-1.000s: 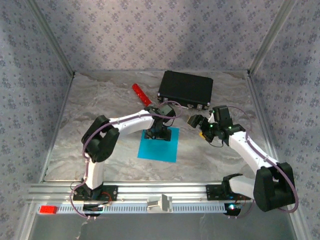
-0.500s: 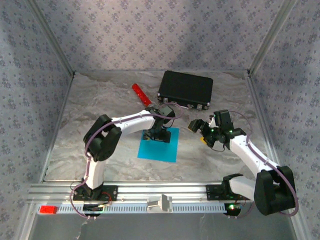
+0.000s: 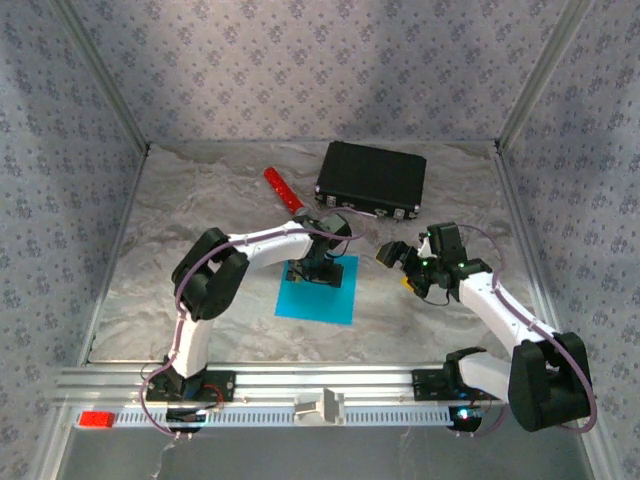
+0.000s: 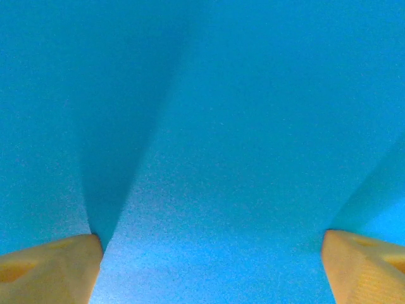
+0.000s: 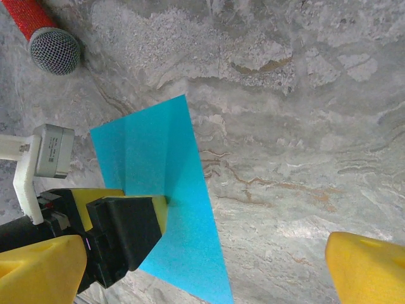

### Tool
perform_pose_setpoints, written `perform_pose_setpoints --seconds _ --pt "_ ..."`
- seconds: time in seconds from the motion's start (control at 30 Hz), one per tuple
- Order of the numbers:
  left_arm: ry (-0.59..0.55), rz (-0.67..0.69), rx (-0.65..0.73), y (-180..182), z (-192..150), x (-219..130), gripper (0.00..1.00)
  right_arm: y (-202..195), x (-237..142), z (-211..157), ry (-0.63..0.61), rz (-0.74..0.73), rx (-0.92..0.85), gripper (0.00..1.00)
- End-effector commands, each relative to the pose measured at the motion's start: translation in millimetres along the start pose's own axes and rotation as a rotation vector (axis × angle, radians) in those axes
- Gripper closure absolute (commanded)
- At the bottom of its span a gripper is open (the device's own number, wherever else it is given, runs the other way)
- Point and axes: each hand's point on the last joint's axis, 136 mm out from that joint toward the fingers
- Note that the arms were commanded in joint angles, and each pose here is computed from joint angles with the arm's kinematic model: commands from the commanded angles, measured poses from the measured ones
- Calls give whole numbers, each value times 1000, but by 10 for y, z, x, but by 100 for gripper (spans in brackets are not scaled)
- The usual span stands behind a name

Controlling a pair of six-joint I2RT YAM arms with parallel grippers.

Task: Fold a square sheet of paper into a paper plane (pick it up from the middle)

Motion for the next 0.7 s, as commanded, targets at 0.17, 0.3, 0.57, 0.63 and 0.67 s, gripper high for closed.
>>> perform_pose_setpoints --seconds 0.17,0.3,0.57,0.63,0.67 --pt "99 65 -12 78 -270 321 9 -99 25 -15 8 -30 21 1" --pt "113 69 -10 59 -305 379 10 -101 42 -13 11 -31 25 1" --pt "108 62 -7 9 -293 400 13 -105 36 6 3 -38 29 1" --pt "105 60 -7 7 -287 396 13 -105 35 8 2 -38 30 1" --pt "103 59 -6 6 -285 388 14 -106 35 10 1 -40 30 1"
Point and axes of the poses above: each hand's point on the last joint's axis, 136 mm out from that joint toward the fingers, its own x axis out along the fingers, its own y axis along the line the jaws close on, z = x × y, and after that the axes turned 9 degrees about x, right-handed
